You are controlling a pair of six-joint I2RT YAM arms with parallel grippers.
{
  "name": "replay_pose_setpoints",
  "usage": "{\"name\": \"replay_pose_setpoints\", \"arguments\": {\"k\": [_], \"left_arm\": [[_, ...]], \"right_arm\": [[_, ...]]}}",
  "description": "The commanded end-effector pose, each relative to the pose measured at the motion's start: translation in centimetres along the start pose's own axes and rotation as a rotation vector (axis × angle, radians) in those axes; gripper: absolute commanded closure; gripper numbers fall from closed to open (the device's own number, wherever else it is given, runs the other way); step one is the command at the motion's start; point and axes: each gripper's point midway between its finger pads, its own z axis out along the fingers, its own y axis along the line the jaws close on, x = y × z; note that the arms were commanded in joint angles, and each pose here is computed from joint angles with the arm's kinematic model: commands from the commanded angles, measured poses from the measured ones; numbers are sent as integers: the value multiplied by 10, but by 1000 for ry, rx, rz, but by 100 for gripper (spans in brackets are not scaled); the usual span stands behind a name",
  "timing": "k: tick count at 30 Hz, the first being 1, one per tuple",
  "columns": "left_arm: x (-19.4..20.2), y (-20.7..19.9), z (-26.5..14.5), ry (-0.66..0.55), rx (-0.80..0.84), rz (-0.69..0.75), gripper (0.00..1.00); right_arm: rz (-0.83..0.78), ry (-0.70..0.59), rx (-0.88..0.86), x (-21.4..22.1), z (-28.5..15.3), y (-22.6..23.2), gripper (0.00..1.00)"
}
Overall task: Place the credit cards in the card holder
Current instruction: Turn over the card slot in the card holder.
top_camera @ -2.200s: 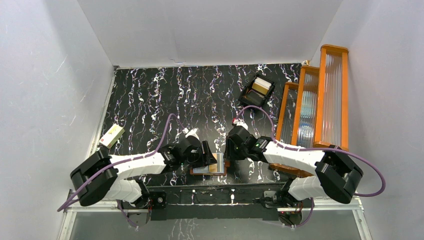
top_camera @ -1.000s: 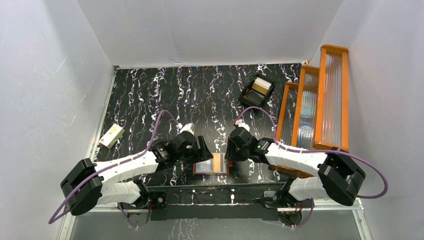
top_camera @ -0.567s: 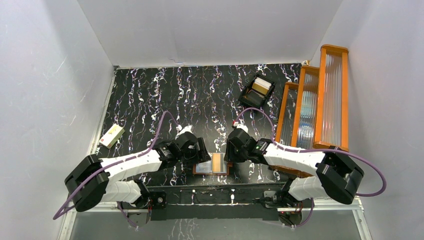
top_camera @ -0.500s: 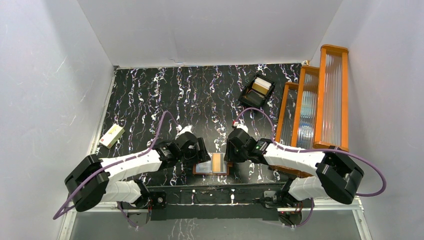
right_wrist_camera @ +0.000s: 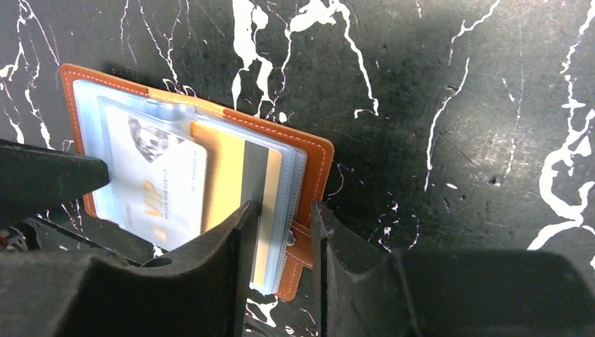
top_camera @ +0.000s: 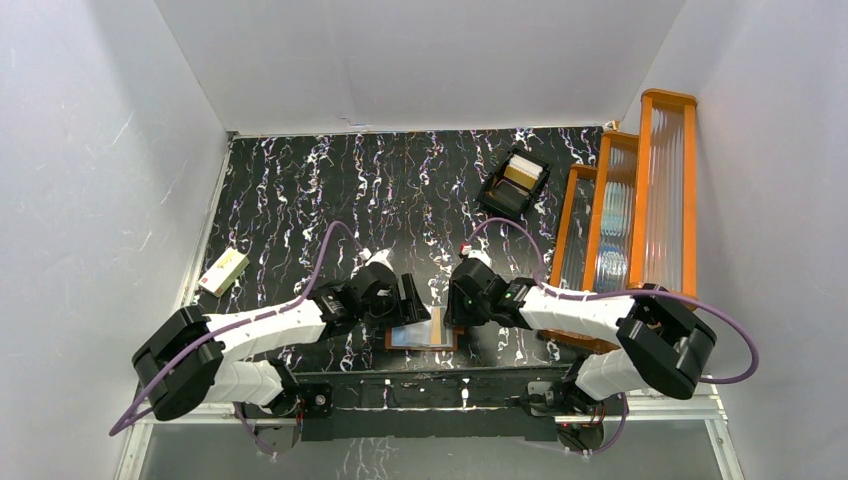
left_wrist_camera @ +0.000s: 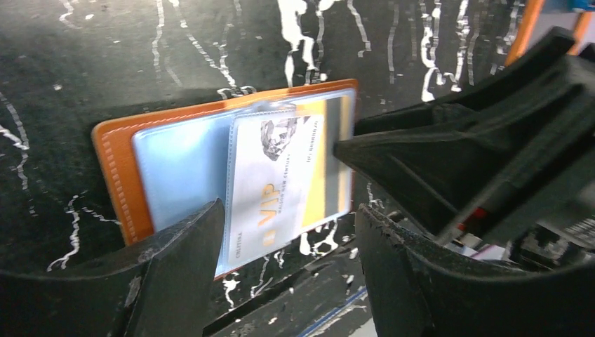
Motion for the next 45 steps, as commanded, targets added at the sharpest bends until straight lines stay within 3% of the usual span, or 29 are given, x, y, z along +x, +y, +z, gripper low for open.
{"name": "replay_pose_setpoints", "arguments": {"k": [1,15,26,31,36,40,45], "left_arm": [[-6,-30,-10,-14,148,-5,33],[-7,-60,-15,2,295,-8,33],[-7,-65,-13,16,302,2,33],[-14,-54,-18,-15,219,13,33],[-29,-23,-29,-94,43,42,33],[-33,-1,-37,-106,-53,55,34],[-31,14,-41,-84,-58,33,34]], "right_arm": [[-1,2,-6,5,7,1,59],[-1,1,6,4,8,0,59],[-43,-122,136,-30,-23,-16,57],[-102,-222,174,-63,-49,-12,55],[-233,-332,180,-110,-76,1,44],[-377,-418,269,-165,-96,-7,39],[-502,-507,445,-242,-112,-39,40]]}}
